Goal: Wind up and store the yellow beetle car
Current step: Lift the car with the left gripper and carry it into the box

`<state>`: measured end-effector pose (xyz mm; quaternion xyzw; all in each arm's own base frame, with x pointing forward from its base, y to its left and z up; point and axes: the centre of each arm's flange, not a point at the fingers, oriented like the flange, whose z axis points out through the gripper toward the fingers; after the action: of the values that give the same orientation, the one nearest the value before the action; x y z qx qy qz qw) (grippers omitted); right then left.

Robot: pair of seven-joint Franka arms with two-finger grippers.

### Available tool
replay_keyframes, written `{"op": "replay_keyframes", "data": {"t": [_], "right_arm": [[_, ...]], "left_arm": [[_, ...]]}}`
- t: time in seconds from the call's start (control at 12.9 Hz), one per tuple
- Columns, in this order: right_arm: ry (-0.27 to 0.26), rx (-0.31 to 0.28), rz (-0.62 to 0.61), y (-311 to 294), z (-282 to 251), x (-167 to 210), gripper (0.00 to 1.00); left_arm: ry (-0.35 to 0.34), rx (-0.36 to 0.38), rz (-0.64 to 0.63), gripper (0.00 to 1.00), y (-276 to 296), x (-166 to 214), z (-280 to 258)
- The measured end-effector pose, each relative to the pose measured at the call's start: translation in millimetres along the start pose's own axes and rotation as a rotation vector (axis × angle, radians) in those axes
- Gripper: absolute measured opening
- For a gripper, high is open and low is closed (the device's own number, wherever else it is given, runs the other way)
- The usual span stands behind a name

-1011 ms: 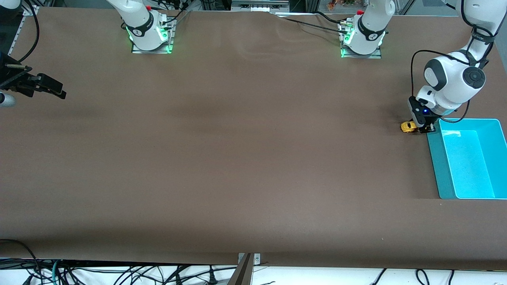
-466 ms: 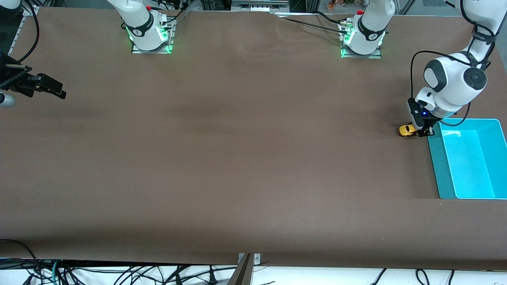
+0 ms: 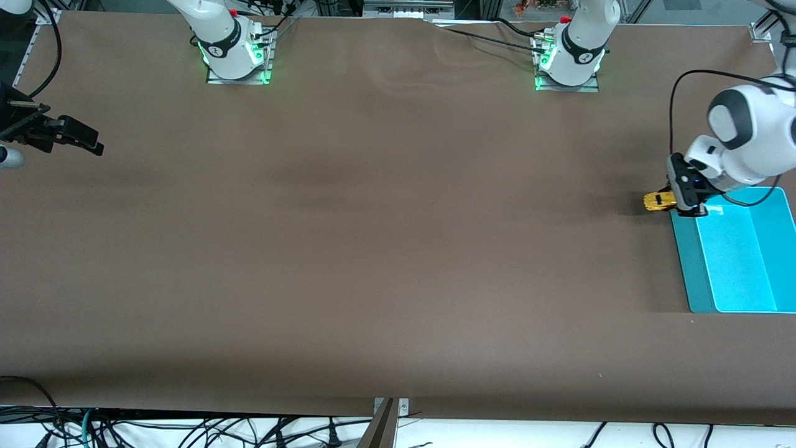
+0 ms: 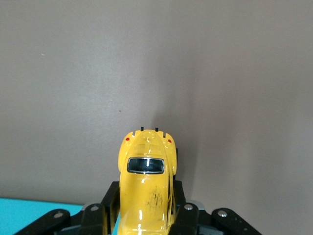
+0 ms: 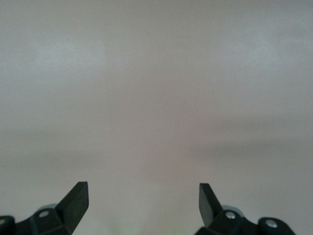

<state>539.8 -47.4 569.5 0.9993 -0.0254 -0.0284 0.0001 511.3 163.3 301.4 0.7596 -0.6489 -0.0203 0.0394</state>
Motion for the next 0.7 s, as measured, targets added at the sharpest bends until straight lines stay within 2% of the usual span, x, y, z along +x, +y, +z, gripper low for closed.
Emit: {"op": "replay_keyframes", "data": {"t": [0.16,0.31,0.54,0.7], "right_arm": [[0.0,0.0,0.0,0,0,0,1.0],[0.0,0.0,0.0,0,0,0,1.0],[0.0,0.0,0.001,0,0,0,1.0],[0.0,0.0,0.001,0,0,0,1.0]], "left_arm": [[0.006,-0.014,0.019,0.46,-10,-14,-27],[0.008,0.002,0.055,0.46,-11,-50,-41],[0.012,0.004,0.112,0.46,-17,-115,-31],[0.015,-0.006,0.146,0.46,-33,-140,-13]]}}
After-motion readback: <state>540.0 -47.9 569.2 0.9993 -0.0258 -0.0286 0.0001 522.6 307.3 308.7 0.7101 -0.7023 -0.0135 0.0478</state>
